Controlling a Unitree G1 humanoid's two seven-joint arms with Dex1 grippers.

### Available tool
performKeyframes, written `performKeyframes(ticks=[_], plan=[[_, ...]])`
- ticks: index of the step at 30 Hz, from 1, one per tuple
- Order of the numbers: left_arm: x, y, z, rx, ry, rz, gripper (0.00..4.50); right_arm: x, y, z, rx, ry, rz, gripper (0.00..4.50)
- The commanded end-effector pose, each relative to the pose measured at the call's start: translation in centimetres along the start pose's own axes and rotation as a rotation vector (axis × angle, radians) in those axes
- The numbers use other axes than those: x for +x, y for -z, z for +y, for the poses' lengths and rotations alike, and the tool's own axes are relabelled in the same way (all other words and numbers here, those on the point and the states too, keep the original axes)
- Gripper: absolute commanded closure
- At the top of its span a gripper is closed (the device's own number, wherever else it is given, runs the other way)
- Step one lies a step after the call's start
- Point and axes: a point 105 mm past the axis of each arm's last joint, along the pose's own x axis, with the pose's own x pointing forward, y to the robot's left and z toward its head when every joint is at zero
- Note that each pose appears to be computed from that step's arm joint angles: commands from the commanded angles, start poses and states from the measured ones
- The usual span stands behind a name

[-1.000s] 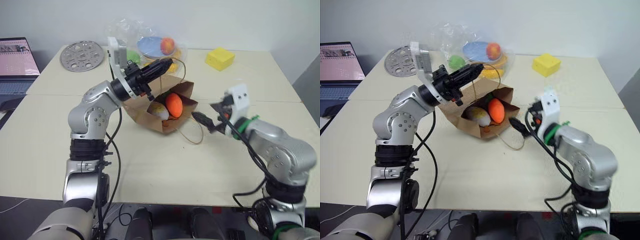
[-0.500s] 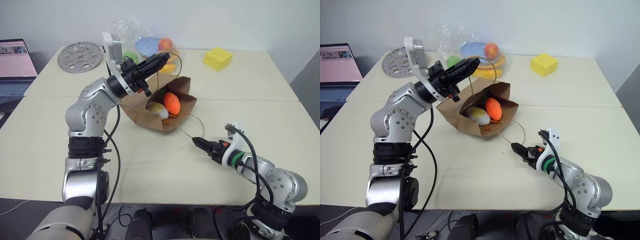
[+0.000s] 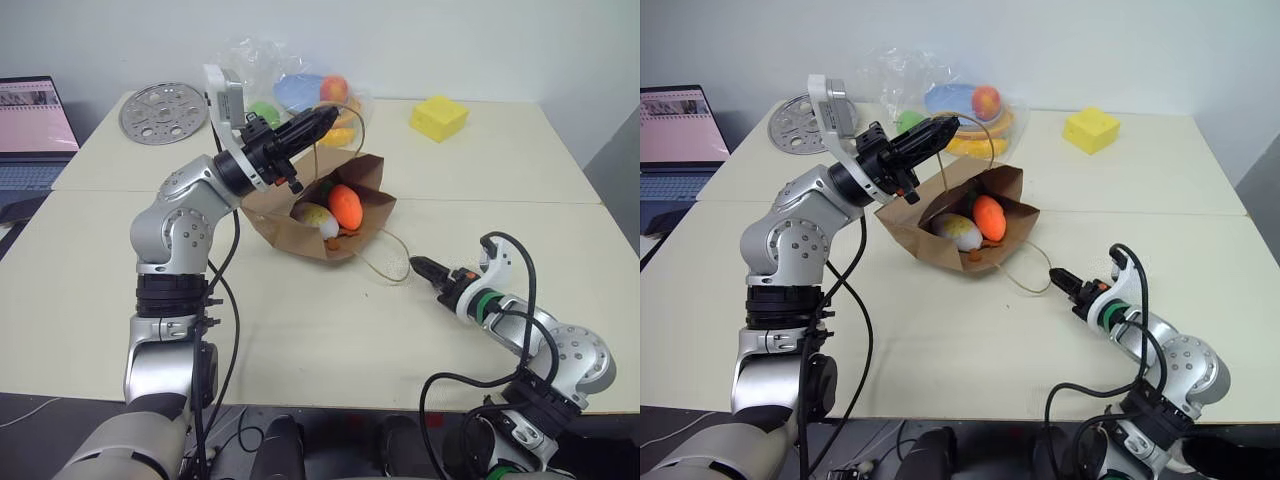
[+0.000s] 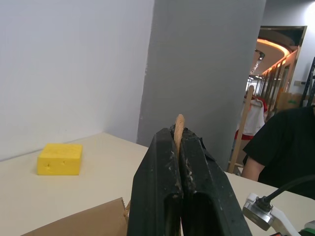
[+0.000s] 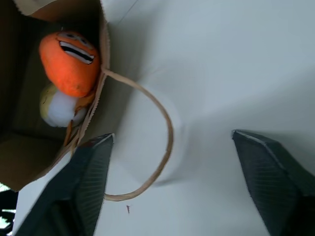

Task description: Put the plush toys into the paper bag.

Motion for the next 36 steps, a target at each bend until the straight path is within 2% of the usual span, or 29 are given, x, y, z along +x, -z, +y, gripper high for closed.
performKeyframes(ticks=[1, 4, 8, 13, 16, 26, 36], plan=[[0.3, -1.3, -0.5, 0.048, 0.017, -0.028, 4.50, 2.3, 3.0, 5.0, 0.121, -0.205, 0.074, 1.96], [0.3, -1.3, -0.5, 0.049, 0.020, -0.026, 4.50, 2.5, 3.8, 5.3, 0.124, -0.220, 0.109, 2.99], [0.3, -1.4, -0.5, 0.050, 0.018, -0.026, 4.50, 2.2, 3.3, 5.8, 0.078, -0.249, 0.106, 4.38], [0.2, -1.3, -0.5, 0.050, 0.014, -0.025, 4.50, 1.6, 2.4, 6.1, 0.047, -0.282, 0.084, 4.45], [0.1, -1.3, -0.5, 0.047, 0.012, -0.026, 4.50, 0.8, 2.0, 5.9, 0.041, -0.330, 0.084, 3.89], [0.2, -1.2, -0.5, 0.050, 0.010, -0.024, 4.50, 1.1, 3.3, 5.1, 0.083, -0.279, 0.133, 0.35], [0.3, -1.1, -0.5, 0.053, 0.012, -0.013, 4.50, 1.3, 4.0, 4.1, 0.115, -0.215, 0.152, 0.35]])
